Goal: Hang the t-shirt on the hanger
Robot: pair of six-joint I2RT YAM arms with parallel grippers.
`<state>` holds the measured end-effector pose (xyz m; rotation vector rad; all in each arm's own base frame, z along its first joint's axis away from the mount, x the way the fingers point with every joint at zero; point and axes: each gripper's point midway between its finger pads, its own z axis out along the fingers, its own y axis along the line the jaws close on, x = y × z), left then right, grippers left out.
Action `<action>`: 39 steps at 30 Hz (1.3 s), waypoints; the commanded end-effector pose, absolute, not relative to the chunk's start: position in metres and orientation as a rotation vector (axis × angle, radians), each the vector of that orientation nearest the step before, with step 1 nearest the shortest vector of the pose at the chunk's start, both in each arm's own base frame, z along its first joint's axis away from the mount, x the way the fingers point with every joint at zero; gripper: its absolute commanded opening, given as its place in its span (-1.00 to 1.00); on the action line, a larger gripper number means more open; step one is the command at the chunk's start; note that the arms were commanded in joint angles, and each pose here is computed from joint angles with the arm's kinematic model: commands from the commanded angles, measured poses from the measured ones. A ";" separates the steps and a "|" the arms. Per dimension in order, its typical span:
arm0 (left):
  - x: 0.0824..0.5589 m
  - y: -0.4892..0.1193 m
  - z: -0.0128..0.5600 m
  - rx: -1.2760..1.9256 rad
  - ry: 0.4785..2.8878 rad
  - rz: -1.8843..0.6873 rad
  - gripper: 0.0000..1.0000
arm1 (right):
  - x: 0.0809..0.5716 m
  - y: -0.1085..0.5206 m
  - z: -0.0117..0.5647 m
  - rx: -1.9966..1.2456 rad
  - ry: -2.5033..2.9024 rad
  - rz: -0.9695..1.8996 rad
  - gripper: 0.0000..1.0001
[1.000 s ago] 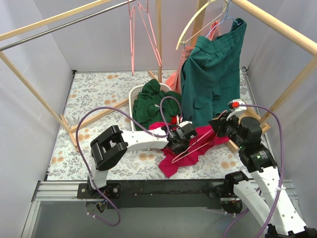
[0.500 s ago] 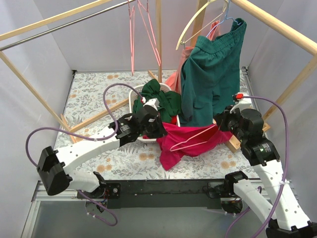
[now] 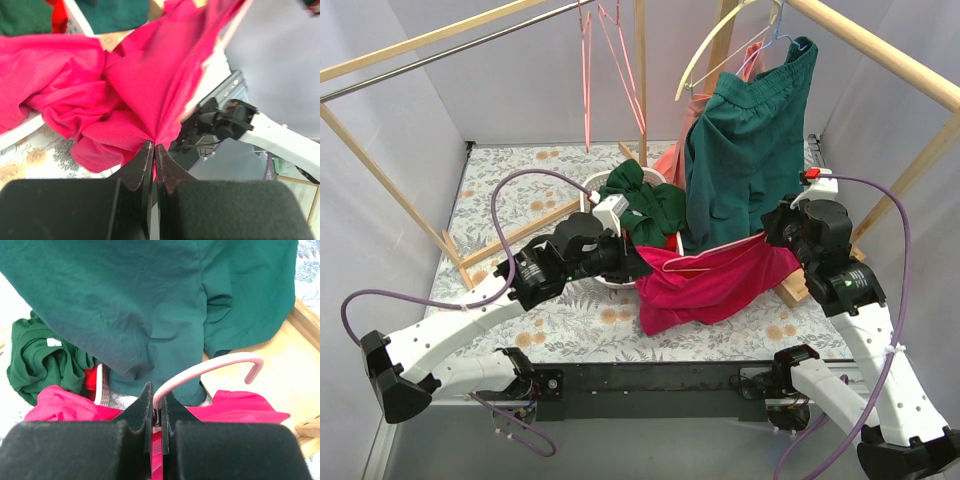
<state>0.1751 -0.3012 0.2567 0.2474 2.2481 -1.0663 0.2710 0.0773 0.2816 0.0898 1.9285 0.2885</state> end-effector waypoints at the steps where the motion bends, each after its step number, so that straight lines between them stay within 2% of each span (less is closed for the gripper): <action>1: 0.170 -0.294 0.305 0.300 2.106 -1.139 -1.00 | 0.279 0.065 0.310 0.118 1.840 0.223 -0.97; 12: 0.179 -0.280 0.362 0.275 1.919 -1.120 -1.00 | 0.280 0.082 0.324 0.026 1.826 0.283 -0.97; 15: 0.190 -0.276 0.351 0.277 1.990 -1.004 -1.00 | 0.274 0.101 0.338 -0.058 1.795 0.382 -0.97; 22: 0.191 -0.292 0.347 0.411 2.045 -0.982 -1.00 | 0.260 0.145 0.371 -0.185 1.747 0.556 -0.97; 26: 0.187 -0.301 0.344 0.479 2.086 -0.988 -1.00 | 0.261 0.164 0.375 -0.210 1.764 0.560 -0.97; 33: 0.180 -0.301 0.384 0.542 2.024 -1.030 -0.73 | 0.274 0.168 0.347 -0.127 1.877 0.452 -0.97; 35: 0.184 -0.291 0.386 0.523 2.041 -0.961 -0.64 | 0.280 0.155 0.355 -0.075 1.879 0.376 -0.97; 36: 0.185 -0.287 0.385 0.511 2.049 -0.934 -0.43 | 0.281 0.154 0.359 -0.074 1.874 0.363 -0.97; 39: 0.187 -0.275 0.388 0.479 2.048 -0.883 -0.39 | 0.282 0.151 0.385 -0.052 1.847 0.359 -0.97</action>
